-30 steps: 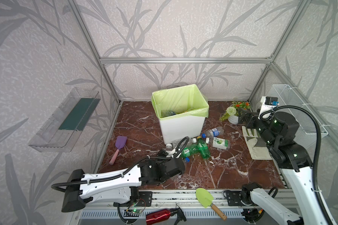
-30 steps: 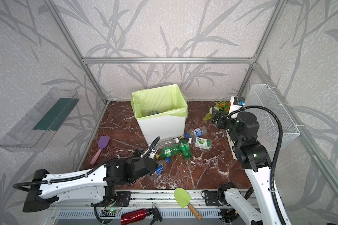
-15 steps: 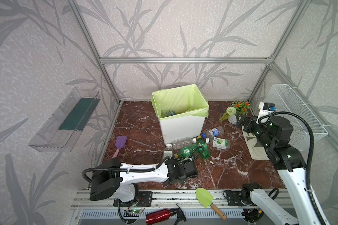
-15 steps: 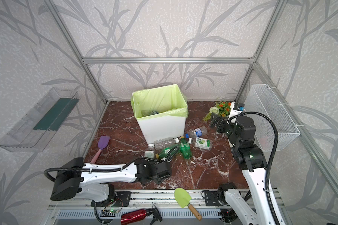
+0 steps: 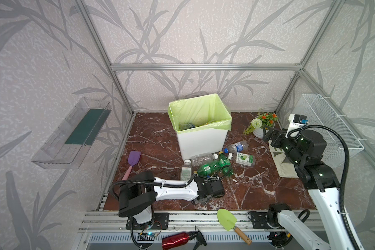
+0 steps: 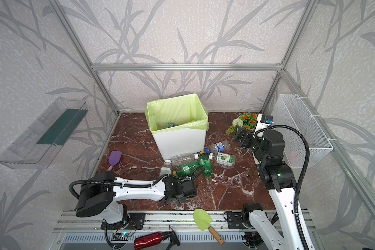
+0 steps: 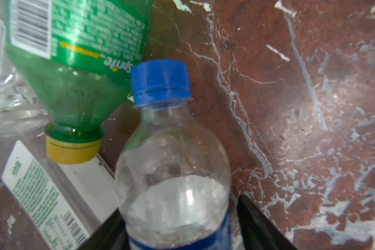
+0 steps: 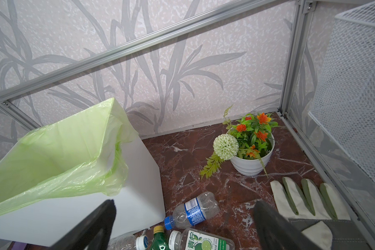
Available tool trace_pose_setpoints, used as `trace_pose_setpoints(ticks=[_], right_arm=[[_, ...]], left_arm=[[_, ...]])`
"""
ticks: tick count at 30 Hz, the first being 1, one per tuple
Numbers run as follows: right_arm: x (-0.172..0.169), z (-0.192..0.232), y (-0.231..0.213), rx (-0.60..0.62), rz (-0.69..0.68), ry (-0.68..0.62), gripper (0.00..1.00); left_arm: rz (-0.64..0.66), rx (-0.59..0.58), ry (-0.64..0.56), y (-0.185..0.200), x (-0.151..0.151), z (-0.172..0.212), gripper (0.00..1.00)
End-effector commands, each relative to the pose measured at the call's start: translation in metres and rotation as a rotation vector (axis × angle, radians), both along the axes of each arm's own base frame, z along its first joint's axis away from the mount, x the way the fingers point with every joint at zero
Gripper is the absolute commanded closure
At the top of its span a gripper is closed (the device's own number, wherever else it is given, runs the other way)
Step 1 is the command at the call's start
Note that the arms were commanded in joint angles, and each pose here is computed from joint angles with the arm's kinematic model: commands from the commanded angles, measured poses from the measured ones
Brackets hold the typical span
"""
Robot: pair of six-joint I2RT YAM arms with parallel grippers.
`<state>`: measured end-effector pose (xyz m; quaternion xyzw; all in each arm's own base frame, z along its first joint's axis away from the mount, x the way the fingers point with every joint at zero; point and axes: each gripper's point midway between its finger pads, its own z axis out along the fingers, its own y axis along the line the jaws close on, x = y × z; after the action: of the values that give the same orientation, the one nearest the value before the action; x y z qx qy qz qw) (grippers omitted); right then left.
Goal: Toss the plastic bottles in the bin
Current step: 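Grasp the blue-capped water bottle with the left gripper and lift it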
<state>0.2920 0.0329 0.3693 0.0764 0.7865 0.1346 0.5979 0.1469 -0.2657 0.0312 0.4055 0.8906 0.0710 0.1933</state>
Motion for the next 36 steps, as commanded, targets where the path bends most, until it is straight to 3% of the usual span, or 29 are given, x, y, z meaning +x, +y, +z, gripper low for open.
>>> trace_pose_setpoints(ticks=[1, 8, 14, 17, 21, 25, 28, 33, 36], right_arm=[[-0.001, 0.003, -0.002, 0.011, -0.004, -0.018, 0.01], [0.0, -0.001, -0.007, 0.021, -0.017, -0.01, 0.01], [0.001, -0.004, -0.009, 0.046, -0.029, -0.011, 0.01], [0.001, -0.008, -0.01, 0.054, -0.035, -0.005, 0.01], [0.0, -0.01, -0.01, 0.063, -0.032, -0.001, 0.01], [-0.003, -0.006, -0.011, 0.066, -0.033, -0.013, 0.01], [-0.006, -0.007, -0.012, 0.067, -0.036, -0.012, 0.01], [-0.009, -0.011, -0.014, 0.064, -0.042, -0.002, 0.01], [-0.01, -0.008, -0.011, 0.063, -0.024, -0.001, 0.01]], left_arm=[[0.003, -0.027, 0.002, -0.007, 0.002, 0.004, 0.39], [0.006, -0.128, -0.104, -0.011, 0.012, 0.046, 0.51], [-0.064, -0.357, -0.267, -0.006, 0.017, 0.14, 0.53], [-0.086, -0.525, -0.472, 0.01, 0.027, 0.223, 0.55], [-0.087, -0.726, -0.828, 0.058, 0.033, 0.351, 0.55], [-0.126, -0.815, -1.098, 0.098, 0.024, 0.459, 0.56], [-0.15, -0.869, -1.231, 0.111, 0.015, 0.516, 0.61], [-0.097, -0.88, -1.393, 0.11, 0.026, 0.562, 0.63], [-0.009, -0.93, -1.291, 0.104, 0.073, 0.55, 0.62]])
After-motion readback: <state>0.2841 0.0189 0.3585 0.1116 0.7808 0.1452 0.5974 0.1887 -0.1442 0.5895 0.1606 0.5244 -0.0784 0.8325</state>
